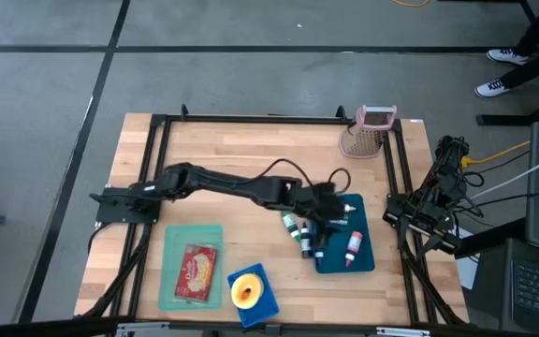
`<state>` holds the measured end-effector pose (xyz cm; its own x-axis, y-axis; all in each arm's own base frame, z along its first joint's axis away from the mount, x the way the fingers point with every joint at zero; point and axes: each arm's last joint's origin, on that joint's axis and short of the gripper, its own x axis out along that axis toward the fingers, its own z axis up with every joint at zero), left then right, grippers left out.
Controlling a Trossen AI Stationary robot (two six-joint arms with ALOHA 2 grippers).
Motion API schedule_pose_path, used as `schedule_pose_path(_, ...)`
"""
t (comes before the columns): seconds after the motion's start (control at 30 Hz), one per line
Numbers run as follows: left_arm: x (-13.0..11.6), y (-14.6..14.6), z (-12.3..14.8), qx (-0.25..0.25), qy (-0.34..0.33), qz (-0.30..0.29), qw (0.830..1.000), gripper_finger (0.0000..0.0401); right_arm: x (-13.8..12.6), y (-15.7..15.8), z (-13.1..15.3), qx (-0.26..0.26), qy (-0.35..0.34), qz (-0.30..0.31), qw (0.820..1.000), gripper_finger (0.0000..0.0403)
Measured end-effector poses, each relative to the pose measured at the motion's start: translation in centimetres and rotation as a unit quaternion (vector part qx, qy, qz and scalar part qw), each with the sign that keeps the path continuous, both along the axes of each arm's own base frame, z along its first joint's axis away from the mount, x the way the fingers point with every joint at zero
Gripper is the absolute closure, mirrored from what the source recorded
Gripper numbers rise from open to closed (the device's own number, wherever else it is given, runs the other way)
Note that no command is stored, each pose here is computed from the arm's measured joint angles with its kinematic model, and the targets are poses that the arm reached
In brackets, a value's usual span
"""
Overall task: Pick & Place Food Item
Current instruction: Put the green food coloring bottle into the dark blue bin
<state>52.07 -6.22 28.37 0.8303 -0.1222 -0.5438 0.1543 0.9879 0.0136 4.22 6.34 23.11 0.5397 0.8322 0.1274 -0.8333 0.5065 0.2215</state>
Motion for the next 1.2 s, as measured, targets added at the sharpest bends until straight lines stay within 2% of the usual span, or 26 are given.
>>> schedule_pose_path(0.1,-1.8,-0.9,0.2,0.077,0.068,0.006,0.995,0.0178,0.0,0.0,0.0,-0.001,-0.001,0.000,1.000,0.0186)
schedule_pose_path(0.2,-3.2,-1.6,-0.9,0.147,0.146,-0.004,0.978,0.0183,0.0,0.0,0.0,-0.003,-0.004,-0.001,1.000,0.0186)
schedule_pose_path(0.27,-3.9,-2.2,-1.3,0.177,0.179,-0.020,0.968,0.0184,0.0,0.0,0.0,-0.003,-0.004,-0.001,1.000,0.0186)
schedule_pose_path(0.43,-5.2,-4.0,-2.2,0.200,0.236,-0.061,0.949,0.0182,0.0,0.0,0.0,-0.003,-0.004,-0.002,1.000,0.0186)
schedule_pose_path(0.6,-5.8,-5.1,-2.3,0.254,0.247,-0.098,0.930,0.0184,0.0,0.0,0.0,-0.003,-0.004,-0.003,1.000,0.0186)
schedule_pose_path(0.73,-5.6,-5.3,-3.1,0.273,0.257,-0.116,0.920,0.0182,0.0,0.0,0.0,-0.003,-0.005,-0.003,1.000,0.0186)
schedule_pose_path(1.0,-4.4,-3.8,-6.6,0.305,0.301,-0.130,0.894,0.0183,0.0,0.0,0.0,-0.002,-0.006,-0.002,1.000,0.0186)
schedule_pose_path(1.2,-3.6,-1.9,-8.7,0.310,0.326,-0.137,0.882,0.0182,0.0,0.0,0.0,-0.003,-0.005,-0.002,1.000,0.0186)
